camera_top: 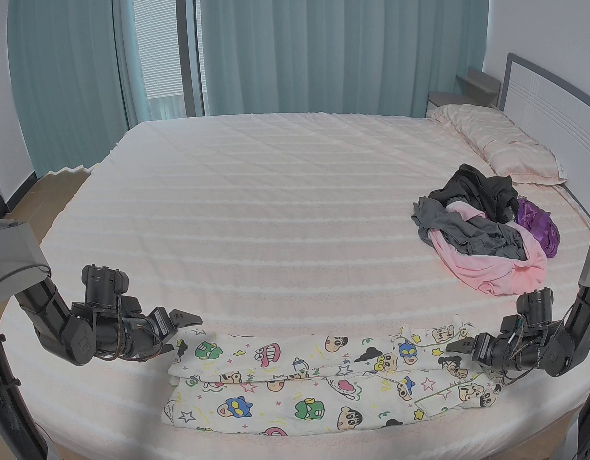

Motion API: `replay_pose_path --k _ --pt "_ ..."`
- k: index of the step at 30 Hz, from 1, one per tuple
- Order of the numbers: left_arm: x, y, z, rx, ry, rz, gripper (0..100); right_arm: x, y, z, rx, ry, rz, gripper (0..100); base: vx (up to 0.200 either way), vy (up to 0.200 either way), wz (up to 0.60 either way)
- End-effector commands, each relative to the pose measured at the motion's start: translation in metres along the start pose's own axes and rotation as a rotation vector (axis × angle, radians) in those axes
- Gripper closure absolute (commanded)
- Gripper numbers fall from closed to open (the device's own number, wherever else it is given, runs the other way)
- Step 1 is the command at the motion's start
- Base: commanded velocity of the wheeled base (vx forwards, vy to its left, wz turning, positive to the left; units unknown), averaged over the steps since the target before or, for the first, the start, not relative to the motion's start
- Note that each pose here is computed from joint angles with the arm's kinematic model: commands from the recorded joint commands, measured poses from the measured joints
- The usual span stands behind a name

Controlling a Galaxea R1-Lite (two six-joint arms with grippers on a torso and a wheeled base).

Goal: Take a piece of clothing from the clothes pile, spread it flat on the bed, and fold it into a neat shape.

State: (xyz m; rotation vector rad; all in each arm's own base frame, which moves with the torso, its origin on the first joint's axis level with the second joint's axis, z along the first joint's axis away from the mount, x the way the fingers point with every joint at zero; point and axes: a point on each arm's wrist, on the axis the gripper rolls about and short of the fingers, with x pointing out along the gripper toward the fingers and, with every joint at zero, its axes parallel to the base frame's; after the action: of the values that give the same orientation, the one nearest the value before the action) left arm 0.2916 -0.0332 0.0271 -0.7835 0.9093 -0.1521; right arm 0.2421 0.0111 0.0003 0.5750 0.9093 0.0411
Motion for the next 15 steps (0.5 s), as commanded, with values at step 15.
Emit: replay_pose_path --k 15 --pt "0.0063 0.0063 -0.0081 0.039 0.058 -0.001 0 -0.0007 0.0017 0.0006 0.0 -0.003 0.008 0 0.0 0.0 0.0"
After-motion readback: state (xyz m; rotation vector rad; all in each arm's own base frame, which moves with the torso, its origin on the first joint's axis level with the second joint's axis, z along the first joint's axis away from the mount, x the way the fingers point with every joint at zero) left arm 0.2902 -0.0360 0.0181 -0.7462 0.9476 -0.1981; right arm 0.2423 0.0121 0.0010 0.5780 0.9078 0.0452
